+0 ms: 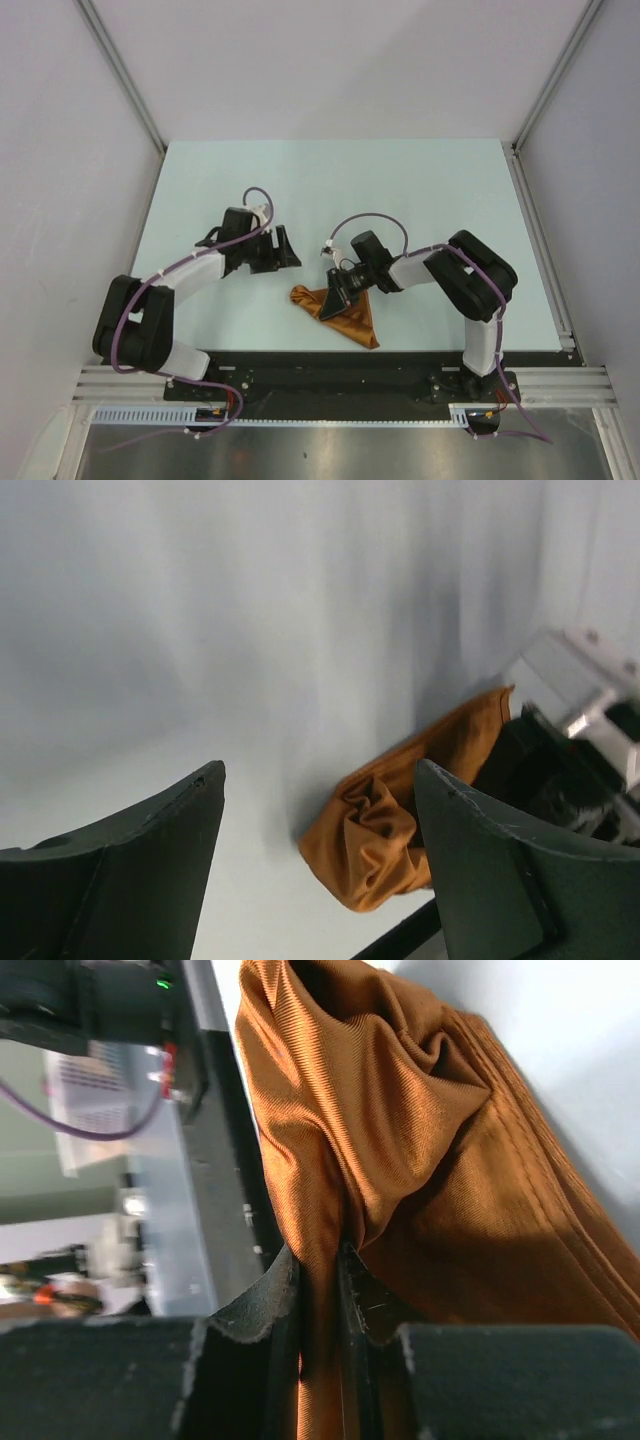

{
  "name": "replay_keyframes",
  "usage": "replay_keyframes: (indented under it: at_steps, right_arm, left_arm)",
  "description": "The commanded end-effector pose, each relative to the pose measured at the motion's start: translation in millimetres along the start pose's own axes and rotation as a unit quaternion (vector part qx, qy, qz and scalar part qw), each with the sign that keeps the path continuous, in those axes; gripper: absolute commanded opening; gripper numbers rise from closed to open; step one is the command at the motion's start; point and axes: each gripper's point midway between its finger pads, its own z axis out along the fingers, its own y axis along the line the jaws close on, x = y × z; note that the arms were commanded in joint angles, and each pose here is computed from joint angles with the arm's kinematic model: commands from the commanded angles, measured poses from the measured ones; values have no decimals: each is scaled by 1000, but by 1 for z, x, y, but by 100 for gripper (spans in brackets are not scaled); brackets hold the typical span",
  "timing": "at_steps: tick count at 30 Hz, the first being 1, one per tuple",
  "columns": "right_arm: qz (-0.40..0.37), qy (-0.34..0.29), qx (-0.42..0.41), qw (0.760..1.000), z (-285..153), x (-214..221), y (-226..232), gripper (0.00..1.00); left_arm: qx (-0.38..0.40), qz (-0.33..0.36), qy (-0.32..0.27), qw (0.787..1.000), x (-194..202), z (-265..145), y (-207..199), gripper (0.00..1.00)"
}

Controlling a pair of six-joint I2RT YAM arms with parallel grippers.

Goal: Fold the napkin, place the utensils inside, and roll it up
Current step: Roll the napkin at the center of the board.

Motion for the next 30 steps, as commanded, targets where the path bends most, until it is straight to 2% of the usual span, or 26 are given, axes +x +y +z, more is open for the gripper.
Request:
replay_keyframes:
  at_steps: [1, 9, 14, 18, 24, 30]
  right_arm:
    - [52, -20, -63, 996, -13, -9, 4, 2]
    - [89, -30, -29, 995, -25, -2, -36, 1]
    - [96, -20, -17, 995, -24, 5, -42, 1]
    - [101, -16, -15, 995, -23, 8, -43, 1]
    - [106, -18, -10, 994, -23, 9, -45, 1]
    - [110, -17, -12, 994, -20, 9, -46, 1]
  left_arm:
    - [38, 65, -13, 997, 7, 0, -34, 80]
    - [72, 127, -20, 989, 29, 5, -59, 81]
    - [92, 133, -34, 986, 34, 9, -68, 81]
    - [88, 130, -13, 987, 45, 18, -64, 81]
    - [110, 130, 4, 985, 58, 23, -68, 72]
    - [147, 136, 17, 980, 75, 21, -75, 74]
